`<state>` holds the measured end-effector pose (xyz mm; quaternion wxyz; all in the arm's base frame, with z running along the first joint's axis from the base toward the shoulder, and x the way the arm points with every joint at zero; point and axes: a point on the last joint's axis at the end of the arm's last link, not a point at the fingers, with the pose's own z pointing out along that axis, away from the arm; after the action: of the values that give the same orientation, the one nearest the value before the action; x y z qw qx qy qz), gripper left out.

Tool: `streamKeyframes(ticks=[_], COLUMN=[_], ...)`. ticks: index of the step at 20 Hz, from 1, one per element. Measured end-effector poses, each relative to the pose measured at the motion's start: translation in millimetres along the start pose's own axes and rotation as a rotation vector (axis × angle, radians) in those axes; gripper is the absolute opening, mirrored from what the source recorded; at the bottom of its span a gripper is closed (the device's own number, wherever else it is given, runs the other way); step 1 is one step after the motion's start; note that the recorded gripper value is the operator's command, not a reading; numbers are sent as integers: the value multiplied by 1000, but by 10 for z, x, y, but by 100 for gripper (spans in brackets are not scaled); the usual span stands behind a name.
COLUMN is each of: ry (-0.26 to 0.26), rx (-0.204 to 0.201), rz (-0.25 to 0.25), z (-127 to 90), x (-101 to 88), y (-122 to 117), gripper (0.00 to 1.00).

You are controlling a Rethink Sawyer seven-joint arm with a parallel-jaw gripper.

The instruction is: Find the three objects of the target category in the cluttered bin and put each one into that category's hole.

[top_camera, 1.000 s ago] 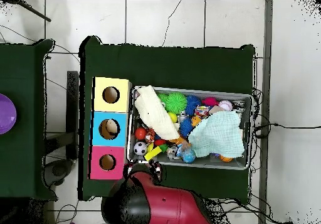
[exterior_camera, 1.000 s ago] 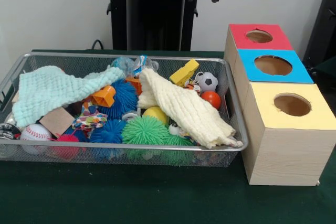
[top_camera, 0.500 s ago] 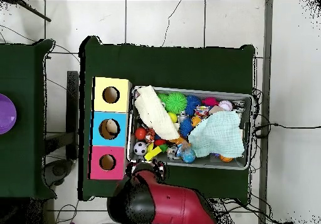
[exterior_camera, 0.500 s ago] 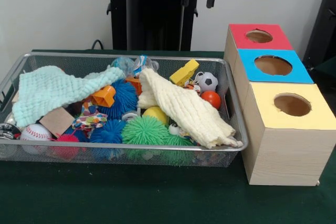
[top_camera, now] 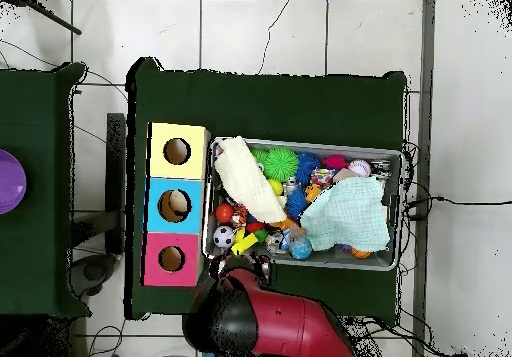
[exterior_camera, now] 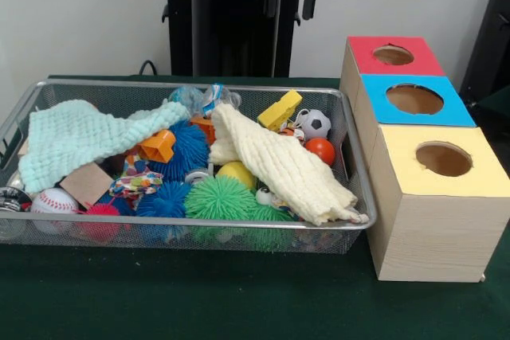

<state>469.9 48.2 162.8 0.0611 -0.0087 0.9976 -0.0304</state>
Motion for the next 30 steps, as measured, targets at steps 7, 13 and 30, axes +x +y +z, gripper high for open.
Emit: streamKeyframes(ticks=[7,13,30], ry=[-16,-35,-126], rx=[11,19,32], rz=[-8,-16,-148], z=[85,142,697], x=[17,25,577], y=[-106,-204,-139], gripper=[100,100,100])
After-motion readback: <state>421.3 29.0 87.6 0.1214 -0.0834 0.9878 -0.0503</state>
